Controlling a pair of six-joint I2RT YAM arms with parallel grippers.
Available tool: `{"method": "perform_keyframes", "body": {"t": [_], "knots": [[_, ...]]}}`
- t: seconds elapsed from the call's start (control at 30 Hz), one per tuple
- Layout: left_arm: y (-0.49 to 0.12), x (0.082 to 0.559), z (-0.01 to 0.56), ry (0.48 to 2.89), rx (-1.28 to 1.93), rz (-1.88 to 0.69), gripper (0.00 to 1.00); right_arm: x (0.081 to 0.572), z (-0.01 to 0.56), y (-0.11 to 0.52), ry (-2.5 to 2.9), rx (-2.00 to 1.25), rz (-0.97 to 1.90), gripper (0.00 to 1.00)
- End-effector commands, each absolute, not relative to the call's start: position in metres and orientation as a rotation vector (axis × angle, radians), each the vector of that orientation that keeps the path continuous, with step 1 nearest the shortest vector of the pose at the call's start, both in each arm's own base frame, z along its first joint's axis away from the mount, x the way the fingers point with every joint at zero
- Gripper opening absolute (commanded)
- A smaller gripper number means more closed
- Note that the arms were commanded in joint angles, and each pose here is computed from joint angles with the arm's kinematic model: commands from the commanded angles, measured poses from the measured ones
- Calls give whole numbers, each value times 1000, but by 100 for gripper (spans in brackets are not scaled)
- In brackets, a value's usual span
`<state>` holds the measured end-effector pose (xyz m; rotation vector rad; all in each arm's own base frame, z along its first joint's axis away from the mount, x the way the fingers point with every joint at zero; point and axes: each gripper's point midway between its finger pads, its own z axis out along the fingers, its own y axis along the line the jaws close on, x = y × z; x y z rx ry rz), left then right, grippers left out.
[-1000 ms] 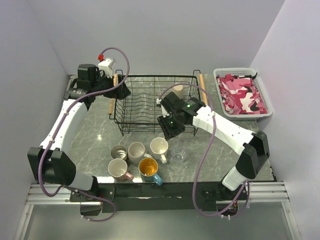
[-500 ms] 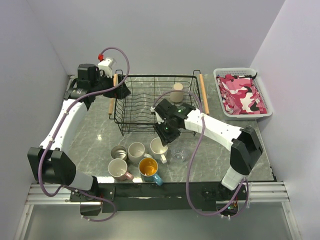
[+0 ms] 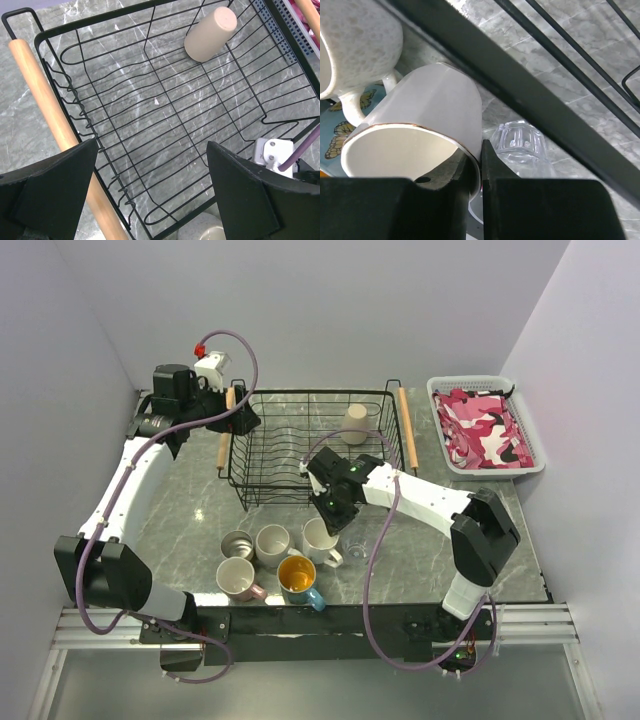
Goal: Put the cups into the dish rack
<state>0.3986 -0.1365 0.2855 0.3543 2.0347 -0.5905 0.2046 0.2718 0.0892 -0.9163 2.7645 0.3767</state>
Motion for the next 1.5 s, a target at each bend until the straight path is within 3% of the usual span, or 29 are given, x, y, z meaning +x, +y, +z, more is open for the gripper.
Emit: {"method": "perform_keyframes", "body": {"t": [0.0,0.53,0.77,0.9,1.03,1.07,1.13,1.47], "knots": [[-138,405,313,1957,372,-583,96,212,111,276,2702,-915,376,0],[-147,414,301,1978,400,-606,97,213,191,264,2584,-836,396,0],[-148,420,342,1895,382,-599,96,238,259,267,2452,-734,478,0],[-147,426,387,1811,316,-629,96,271,347,273,2264,-561,732,0],[-149,420,437,1754,252,-793,96,294,436,272,1939,-374,1173,0],[-154,414,442,1747,284,-854,96,311,424,259,1937,-285,1222,0],[-160,407,452,1738,297,-947,96,316,471,258,1702,-233,1416,0],[-196,361,444,1779,364,-1451,96,366,485,280,1469,-160,1857,0]]}}
